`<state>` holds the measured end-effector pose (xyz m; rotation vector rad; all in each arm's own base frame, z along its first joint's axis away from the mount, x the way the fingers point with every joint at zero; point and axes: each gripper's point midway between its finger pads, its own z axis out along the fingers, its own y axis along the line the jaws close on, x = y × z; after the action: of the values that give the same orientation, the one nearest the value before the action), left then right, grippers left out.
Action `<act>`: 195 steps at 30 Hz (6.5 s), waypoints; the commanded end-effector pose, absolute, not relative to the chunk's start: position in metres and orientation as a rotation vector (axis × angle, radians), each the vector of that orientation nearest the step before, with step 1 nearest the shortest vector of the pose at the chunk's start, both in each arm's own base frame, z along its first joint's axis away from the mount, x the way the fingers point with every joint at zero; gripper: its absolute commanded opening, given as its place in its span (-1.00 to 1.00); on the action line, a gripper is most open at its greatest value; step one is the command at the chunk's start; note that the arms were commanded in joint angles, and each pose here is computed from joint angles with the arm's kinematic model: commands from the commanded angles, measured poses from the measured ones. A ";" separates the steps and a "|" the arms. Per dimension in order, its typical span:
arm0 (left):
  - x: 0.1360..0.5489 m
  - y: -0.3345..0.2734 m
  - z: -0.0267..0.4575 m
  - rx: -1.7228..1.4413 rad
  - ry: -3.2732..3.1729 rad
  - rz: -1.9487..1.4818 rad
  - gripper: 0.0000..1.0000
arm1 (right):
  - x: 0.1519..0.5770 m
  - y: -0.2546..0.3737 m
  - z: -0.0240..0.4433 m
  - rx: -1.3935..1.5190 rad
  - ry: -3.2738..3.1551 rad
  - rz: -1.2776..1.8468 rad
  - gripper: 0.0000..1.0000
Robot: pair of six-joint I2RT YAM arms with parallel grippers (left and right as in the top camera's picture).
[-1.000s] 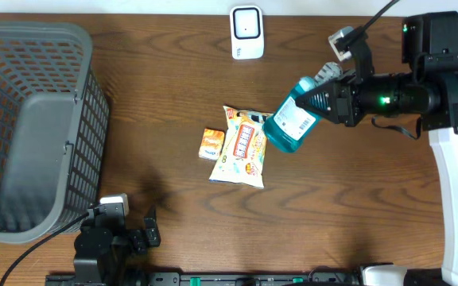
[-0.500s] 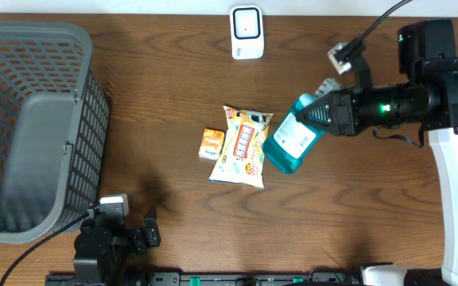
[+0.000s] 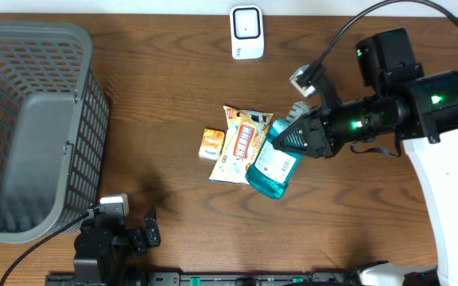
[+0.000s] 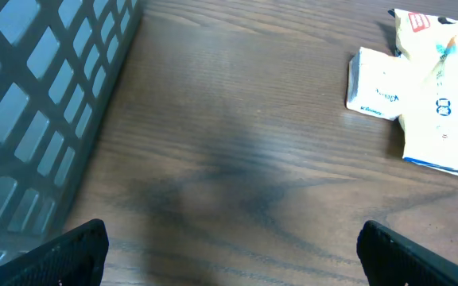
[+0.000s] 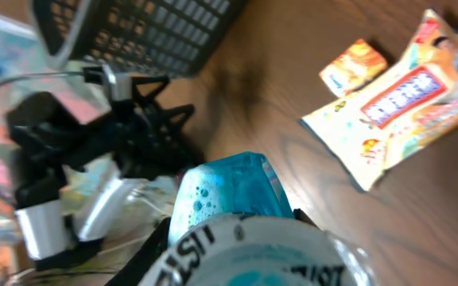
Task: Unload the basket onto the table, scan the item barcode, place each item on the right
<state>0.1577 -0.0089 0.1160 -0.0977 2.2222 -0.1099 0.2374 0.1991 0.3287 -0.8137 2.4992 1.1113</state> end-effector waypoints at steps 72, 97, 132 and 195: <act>0.157 -0.007 0.114 -0.117 2.226 -0.103 1.00 | 0.649 0.286 0.177 -0.695 1.606 -0.972 -0.95; 0.157 -0.007 0.114 -0.117 2.226 -0.102 1.00 | 0.605 0.114 0.242 -0.344 2.012 -1.152 -0.98; 0.157 -0.007 0.114 -0.117 2.226 -0.103 1.00 | 0.477 -0.300 0.093 0.696 2.584 -0.810 0.72; 0.157 -0.007 0.114 -0.117 2.226 -0.102 1.00 | 0.318 0.241 0.009 0.239 3.037 -0.415 -0.98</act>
<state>0.1577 -0.0089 0.1160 -0.0977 2.2222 -0.1099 0.3280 0.2431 0.0195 0.1431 2.9057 -0.4685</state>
